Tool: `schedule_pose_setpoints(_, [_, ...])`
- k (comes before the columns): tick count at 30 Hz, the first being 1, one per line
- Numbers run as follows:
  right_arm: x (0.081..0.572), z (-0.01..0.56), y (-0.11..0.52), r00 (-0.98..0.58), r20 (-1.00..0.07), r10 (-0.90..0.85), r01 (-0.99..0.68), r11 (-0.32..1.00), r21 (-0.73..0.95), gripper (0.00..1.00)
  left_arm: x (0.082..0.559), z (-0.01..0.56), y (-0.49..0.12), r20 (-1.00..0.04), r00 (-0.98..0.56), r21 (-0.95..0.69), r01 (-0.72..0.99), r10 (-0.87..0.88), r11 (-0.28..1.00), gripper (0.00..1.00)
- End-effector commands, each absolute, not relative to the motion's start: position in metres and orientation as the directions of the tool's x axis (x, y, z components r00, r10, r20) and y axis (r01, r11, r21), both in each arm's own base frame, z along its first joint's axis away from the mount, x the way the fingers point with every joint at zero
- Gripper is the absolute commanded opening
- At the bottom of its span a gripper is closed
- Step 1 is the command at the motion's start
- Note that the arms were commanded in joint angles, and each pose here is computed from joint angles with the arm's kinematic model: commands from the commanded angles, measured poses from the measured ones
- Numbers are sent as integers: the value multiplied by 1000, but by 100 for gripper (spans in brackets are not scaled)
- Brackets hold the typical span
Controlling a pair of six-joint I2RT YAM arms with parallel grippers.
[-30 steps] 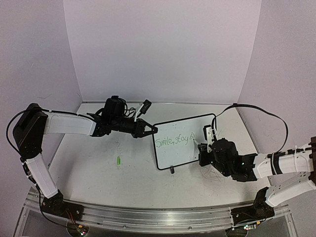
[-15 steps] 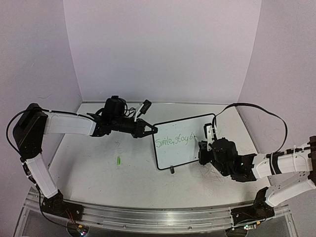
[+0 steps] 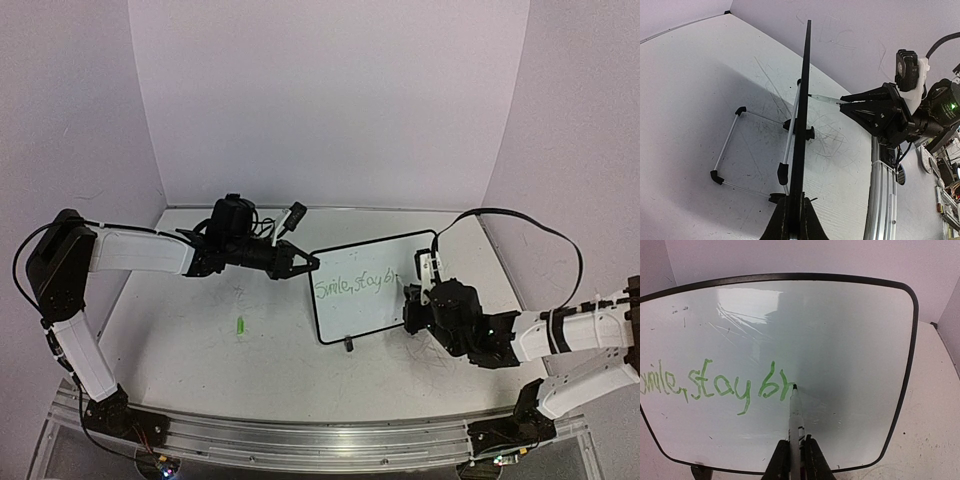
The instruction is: Write a sentence on the whiteboard
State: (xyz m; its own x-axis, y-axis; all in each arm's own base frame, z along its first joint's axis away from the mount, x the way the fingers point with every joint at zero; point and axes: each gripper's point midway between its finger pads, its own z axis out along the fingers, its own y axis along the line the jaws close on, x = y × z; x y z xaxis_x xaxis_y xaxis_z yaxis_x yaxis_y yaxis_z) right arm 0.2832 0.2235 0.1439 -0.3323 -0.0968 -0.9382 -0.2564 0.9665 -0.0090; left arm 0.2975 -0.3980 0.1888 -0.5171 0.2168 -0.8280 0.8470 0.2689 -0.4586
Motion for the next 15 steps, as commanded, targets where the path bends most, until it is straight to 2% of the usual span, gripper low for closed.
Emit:
schedule_pose_setpoints(1, [284,176,223,-267,-964,-16,-263,963,57,0,291,196,-400,-839,-488,-427,865,243,261,0])
schedule_pose_setpoints(15, [295,177,227,-260,-966,-18,-307,950,64,0,291,198,-399,-842,-483,-423,867,241,263,0])
